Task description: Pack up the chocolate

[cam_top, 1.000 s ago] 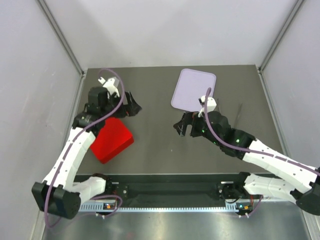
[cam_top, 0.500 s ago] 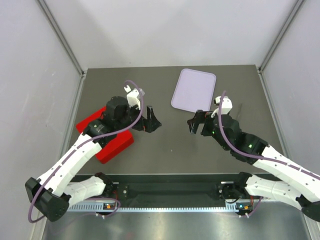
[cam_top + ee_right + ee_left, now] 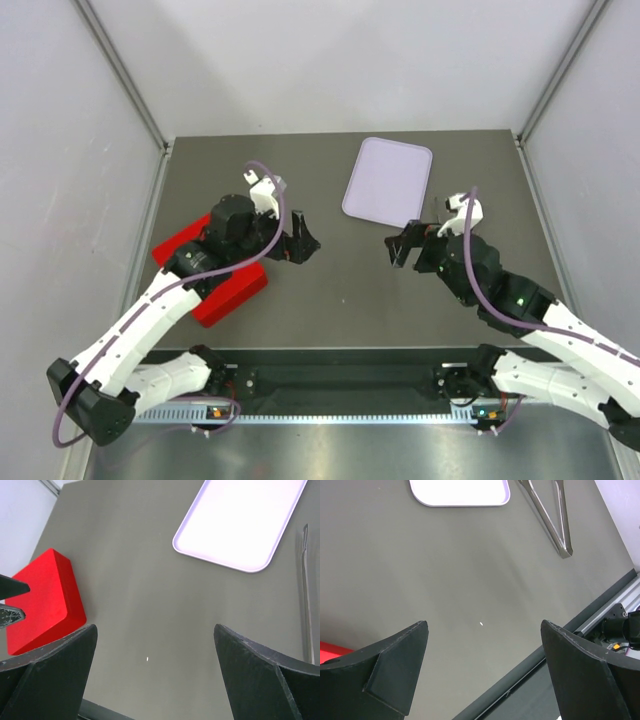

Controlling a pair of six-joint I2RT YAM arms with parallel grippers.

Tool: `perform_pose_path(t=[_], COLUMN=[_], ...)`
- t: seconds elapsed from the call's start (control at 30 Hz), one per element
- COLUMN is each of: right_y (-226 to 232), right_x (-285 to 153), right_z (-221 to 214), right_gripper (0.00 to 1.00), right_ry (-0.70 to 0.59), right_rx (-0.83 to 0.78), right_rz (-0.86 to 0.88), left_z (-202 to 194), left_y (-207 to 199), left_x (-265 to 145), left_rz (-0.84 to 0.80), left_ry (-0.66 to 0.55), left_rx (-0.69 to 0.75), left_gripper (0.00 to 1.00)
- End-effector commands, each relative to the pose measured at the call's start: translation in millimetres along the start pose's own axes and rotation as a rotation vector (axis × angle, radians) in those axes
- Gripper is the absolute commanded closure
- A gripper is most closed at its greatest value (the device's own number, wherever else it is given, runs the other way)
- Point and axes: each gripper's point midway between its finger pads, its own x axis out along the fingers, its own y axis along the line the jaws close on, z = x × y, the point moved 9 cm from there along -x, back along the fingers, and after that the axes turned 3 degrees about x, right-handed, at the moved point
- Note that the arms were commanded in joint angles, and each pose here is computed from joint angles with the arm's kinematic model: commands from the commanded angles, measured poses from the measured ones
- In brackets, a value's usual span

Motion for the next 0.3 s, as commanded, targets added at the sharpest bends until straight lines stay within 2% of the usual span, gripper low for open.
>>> perform_pose_path(t=[0.0, 0.27], right_y=[-2.3, -5.5], right_x=[-6.6, -8.1], right_z=[8.9, 9.0], right_gripper=[0.0, 0.0], right_ry=[-0.04, -0.047], right_rx=[0.0, -0.009], right_rz=[-0.001, -0.017], left_z=[14.3, 19.7], left_y=[-5.2, -5.9], left_x=[-12.6, -21.5], left_rz=[-0.006, 0.012], left_ry=[-0.077, -0.112], left_rx=[0.04, 0.052], left_gripper=[0.01, 0.01])
